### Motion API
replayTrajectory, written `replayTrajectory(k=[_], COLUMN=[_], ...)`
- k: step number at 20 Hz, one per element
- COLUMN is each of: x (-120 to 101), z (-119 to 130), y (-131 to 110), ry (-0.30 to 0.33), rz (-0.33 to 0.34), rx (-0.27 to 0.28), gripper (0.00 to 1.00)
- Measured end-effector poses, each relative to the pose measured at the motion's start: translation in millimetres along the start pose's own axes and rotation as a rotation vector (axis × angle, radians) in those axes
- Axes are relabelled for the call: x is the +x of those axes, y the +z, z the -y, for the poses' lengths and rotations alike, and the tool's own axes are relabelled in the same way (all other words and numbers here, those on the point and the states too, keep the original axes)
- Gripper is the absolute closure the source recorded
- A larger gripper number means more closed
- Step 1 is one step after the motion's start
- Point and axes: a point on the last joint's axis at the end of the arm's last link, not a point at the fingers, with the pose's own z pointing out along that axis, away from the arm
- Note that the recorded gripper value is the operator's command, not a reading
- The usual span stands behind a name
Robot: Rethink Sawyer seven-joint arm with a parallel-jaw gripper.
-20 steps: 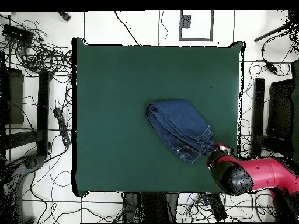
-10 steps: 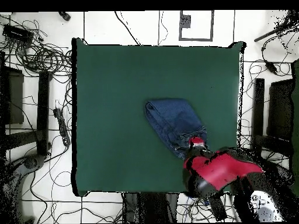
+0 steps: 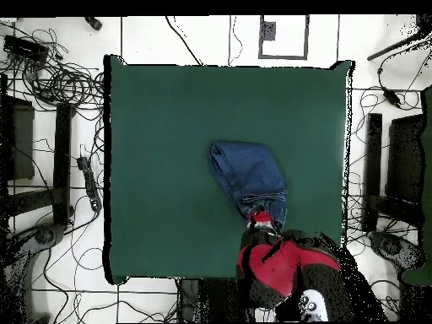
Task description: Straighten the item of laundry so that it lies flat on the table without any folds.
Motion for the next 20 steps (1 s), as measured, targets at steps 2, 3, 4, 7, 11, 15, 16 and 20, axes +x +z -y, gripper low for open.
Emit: replayTrajectory(k=[2,3,4,7,11,15,16,20], x=[6,11,16,29,39,39,39,40], z=[-6,-10,-14,-34,-68,-86,-90,-109], y=[-6,-8,-11,-9,2,8,9,13], ry=[0.028,0.049,0.070,0.171,0.318,0.359,0.363,0.369], rz=[-0.003,-0.006,-0.009,-0.011,0.001,0.011,0.012,0.005], rx=[0.009,0.014,0.018,0.015,0.010,-0.002,-0.009,-0.052], gripper=[1.00,1.00,1.00,1.00,0.00,0.00,0.00,0.00])
